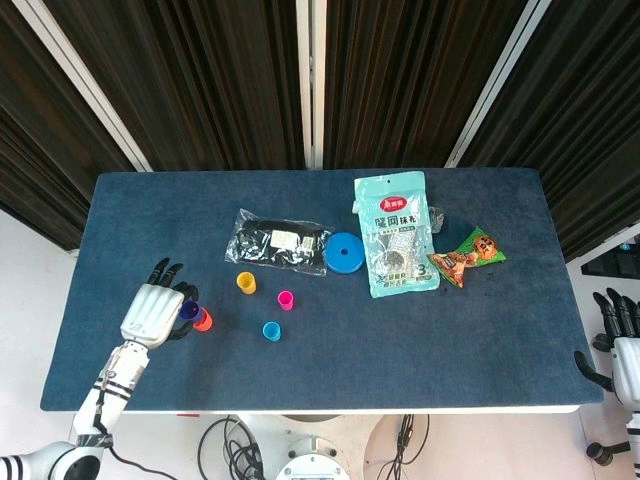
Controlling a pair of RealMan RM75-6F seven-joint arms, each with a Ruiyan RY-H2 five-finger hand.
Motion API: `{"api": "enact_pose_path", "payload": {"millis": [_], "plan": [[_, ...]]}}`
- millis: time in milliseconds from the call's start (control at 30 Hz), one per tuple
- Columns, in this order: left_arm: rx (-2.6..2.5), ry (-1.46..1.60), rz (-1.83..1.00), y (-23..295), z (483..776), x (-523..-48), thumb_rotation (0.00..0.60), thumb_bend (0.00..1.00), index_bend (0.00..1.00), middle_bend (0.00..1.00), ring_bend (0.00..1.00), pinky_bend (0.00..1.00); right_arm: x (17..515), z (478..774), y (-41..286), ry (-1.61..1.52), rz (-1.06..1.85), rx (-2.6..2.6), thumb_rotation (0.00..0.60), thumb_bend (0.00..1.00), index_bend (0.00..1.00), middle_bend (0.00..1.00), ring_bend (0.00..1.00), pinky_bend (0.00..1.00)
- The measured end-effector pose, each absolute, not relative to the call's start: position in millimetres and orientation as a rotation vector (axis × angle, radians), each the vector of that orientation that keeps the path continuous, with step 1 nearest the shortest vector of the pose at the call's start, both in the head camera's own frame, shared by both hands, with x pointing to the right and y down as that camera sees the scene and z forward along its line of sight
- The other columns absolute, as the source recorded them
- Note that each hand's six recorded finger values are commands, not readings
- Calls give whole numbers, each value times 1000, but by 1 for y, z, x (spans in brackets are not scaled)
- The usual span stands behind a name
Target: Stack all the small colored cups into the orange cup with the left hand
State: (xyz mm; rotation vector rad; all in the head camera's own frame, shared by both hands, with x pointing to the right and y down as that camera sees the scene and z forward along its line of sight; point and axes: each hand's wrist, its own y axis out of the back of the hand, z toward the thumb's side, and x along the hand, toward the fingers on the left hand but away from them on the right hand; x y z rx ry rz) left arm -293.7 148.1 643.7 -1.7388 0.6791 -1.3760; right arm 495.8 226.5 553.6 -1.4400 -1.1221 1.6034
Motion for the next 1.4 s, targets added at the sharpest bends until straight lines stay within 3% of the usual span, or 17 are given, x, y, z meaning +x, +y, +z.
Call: {"api": "enact_pose_path", "payload": {"millis": [367,533,867,1133,1400], "plan": [[-1757,673,-1387,152,659,-294,600,263,475,479,95,41,497,552,228,-1123,1612,-1433,600,235,0,0,0,0],[-1765,670,-1388,153,663,-293,600,262,364,370,95,42,497,553,228,-1120,1612,-1435,600,236,0,0,0,0],[-1797,663,-1379,155,662,-290,600,257,296,335,94,40,498,553,227,-1122,1610,-1437,600,236,0,0,0,0],[-1779,700,-1293,121,654,-268,600,251,300,337,94,40,496,552,228,-1121,1606,-1440,600,235,0,0,0,0],[-1860,589,-1286,97,687,-228,600,247,288,323,94,41,497,547,229,-1122,1608,-1432,600,236,0,0,0,0]]}}
